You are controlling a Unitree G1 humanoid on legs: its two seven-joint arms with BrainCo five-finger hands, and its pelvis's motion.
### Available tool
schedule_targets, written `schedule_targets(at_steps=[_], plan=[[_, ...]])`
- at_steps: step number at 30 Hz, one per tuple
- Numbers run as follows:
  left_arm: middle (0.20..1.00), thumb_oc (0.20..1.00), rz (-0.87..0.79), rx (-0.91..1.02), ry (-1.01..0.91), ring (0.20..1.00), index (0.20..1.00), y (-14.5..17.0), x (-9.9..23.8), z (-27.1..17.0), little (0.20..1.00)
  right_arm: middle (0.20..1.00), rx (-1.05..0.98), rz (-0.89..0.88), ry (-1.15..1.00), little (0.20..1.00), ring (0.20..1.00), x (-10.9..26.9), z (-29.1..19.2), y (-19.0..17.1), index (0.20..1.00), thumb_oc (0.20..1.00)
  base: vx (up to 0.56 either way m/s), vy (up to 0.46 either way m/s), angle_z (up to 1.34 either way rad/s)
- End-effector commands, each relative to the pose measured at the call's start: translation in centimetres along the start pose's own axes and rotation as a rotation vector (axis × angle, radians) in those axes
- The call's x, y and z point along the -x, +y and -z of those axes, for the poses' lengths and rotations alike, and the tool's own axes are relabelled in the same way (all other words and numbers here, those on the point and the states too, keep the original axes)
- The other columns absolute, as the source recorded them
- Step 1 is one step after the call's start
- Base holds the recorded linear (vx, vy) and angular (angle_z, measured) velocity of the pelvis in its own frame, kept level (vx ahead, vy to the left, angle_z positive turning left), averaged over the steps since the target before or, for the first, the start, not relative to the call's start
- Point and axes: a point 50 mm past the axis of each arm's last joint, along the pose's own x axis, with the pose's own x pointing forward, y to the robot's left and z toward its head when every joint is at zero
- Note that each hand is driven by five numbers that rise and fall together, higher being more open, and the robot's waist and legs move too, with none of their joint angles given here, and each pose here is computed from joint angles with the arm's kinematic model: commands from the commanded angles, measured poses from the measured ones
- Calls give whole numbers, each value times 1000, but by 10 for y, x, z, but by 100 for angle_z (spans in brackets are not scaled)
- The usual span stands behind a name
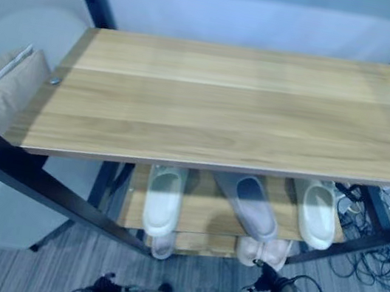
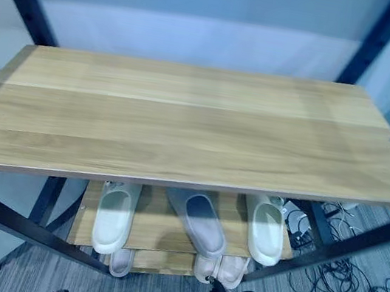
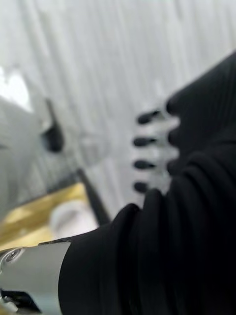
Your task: Arrange the slippers neatly on the shoe rack.
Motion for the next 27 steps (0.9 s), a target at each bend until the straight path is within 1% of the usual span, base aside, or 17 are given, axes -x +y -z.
schedule_targets(at_steps=[1,10,16,27], plan=[[1000,1000,21,3,-27,1000,1000,-3,-4,-23,1000,1000,8,-30,21,1000,1000,1,4,11,1000,1000,-30,-66,-14],[1000,1000,15,10,-11,1000,1000,-4,-3,-16,1000,1000,-55,-18,55,1000,1000,4,15,17,1000,1000,-28,-49,-7],[1000,1000,-7,2,-4,1000,1000,0,-3,-13,1000,1000,-154,-7,117,1000,1000,9,30,26,1000,1000,-1,-29,-9],[1000,1000,-5,-5,-10,1000,1000,-1,-2,-13,1000,1000,-283,14,166,1000,1000,13,41,31,1000,1000,1,-3,-8]])
